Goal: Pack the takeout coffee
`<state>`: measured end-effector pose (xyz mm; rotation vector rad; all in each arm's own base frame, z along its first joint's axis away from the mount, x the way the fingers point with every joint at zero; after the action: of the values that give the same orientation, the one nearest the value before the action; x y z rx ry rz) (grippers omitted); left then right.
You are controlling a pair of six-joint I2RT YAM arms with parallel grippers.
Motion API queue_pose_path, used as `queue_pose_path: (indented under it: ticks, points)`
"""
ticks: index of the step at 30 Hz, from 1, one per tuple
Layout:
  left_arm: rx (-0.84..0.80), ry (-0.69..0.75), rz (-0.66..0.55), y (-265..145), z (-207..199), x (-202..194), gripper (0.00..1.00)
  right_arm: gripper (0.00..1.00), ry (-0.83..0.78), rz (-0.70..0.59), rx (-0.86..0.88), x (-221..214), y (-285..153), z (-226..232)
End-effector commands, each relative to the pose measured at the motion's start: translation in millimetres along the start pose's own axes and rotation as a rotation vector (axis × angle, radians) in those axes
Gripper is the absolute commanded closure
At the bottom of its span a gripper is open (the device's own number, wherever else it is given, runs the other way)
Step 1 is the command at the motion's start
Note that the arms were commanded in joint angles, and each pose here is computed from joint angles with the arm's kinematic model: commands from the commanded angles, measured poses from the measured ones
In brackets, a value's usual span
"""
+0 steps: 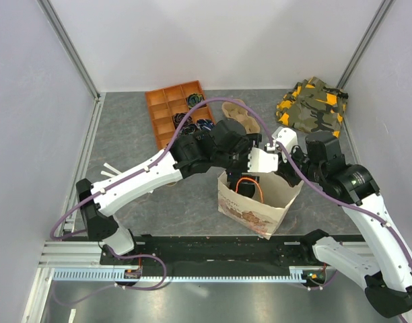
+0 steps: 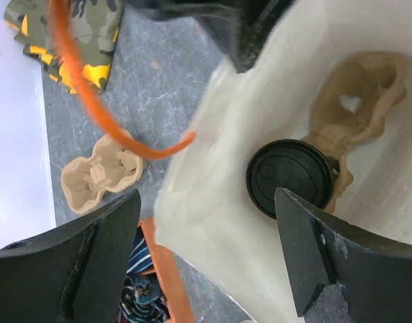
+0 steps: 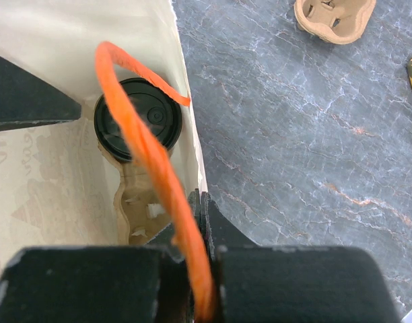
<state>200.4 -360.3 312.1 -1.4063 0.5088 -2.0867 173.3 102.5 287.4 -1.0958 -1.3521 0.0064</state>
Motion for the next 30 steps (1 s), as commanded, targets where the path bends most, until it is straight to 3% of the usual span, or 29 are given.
queue_pose_path:
  ticks: [1, 14, 19, 23, 26, 30]
  points:
    - [0.033, -0.102, -0.015, -9.5, 5.5, 11.8, 0.13, 1.00, -0.023, -0.036, -0.019, 7.1, -8.6, -1.4]
    - [0.059, -0.125, -0.071, -33.9, 11.5, 26.1, 0.15, 1.00, -0.031, -0.044, -0.028, 7.8, -6.2, -3.1]
    - [0.148, -0.231, -0.079, -46.8, 37.7, 27.5, 0.16, 1.00, -0.036, -0.049, -0.029, 9.9, -4.4, -4.6]
    - [0.159, -0.283, -0.179, -70.2, 50.5, 43.4, 0.16, 1.00, -0.043, -0.049, -0.022, 10.8, -2.5, -4.8]
    - [0.164, -0.311, -0.254, -90.5, 57.9, 53.8, 0.16, 0.97, -0.045, -0.048, -0.022, 10.7, -2.2, -5.1]
    - [0.200, -0.338, -0.245, -95.4, 62.4, 51.0, 0.15, 0.88, -0.043, -0.047, -0.016, 11.3, -1.6, -4.7]
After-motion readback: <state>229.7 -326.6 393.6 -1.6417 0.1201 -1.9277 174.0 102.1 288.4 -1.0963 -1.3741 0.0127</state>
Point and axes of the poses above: each gripper's point midway between its finger pads, its own y axis out along the fingers, its own z axis along the line the jaws close on, x = y × z, the point moved 5 cm from there along -y, back along the fingers, and after that the axes turned 7 degrees about -y, right-handed, at the moved point
